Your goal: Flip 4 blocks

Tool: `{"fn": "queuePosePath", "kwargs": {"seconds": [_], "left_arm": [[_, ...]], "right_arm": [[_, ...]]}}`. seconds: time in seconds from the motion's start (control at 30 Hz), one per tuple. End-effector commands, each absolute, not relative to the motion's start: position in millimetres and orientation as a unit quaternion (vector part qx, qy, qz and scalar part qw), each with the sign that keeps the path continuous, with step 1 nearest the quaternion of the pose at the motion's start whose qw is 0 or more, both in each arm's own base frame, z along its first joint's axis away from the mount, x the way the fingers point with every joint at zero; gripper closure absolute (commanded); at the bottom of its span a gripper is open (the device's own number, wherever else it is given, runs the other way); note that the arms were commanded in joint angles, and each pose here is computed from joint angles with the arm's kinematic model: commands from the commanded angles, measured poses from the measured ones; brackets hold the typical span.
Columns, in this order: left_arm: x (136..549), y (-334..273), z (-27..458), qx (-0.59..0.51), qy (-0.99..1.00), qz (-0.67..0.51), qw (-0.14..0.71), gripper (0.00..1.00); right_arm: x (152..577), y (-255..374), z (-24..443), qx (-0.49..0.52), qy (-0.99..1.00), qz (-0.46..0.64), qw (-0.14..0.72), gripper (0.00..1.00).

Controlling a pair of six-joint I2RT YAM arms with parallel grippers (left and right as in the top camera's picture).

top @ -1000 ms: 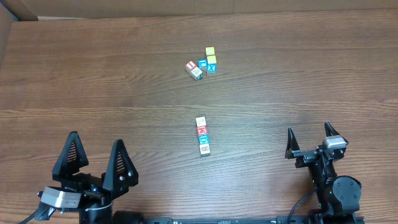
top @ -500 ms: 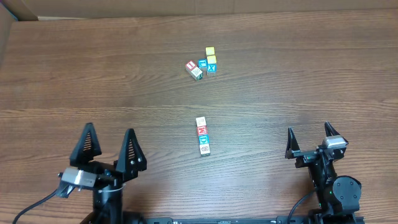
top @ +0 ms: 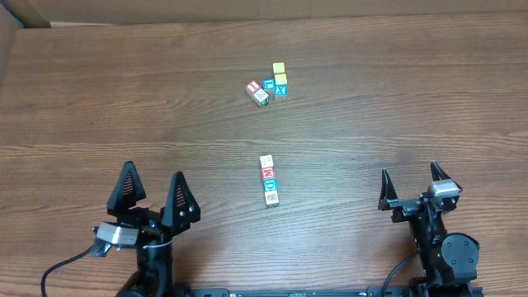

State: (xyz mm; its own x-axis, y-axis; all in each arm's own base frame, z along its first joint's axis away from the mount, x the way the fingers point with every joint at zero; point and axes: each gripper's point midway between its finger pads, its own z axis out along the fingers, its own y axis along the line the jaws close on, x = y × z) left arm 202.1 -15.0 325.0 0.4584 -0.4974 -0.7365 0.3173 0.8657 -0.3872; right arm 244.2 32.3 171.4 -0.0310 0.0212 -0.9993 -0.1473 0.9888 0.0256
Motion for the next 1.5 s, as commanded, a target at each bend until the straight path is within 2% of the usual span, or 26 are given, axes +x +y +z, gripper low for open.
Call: {"fn": "queuePosePath", "kwargs": {"seconds": [0.0,0.2,0.4,0.6,0.83,1.47], "left_arm": [[207,-14,310,-0.100,0.472,-0.232,0.845,0.00],[226,-11,274,-0.118,0.534,-0.213,0.810,0.00],[244,-13,206,-0.108,0.652,-0.154,0.735,0.00],[246,-13,157,-0.085,0.727,-0.108,0.673,0.01],[246,-16,156,-0.028,0.733,-0.066,0.677,0.00],[246,-16,156,-0.027,0.733,-0.065,0.677,0.00]], "right_arm": [[245,30,170,-0.041,0.714,0.055,0.697,0.00],[245,30,170,-0.041,0.714,0.055,0.697,0.00],[245,30,170,-0.041,0.714,0.055,0.697,0.00],[245,30,170,-0.041,0.714,0.055,0.697,0.00],[245,30,170,-0.041,0.714,0.055,0.697,0.00],[245,30,170,-0.041,0.714,0.055,0.697,0.00]]}}
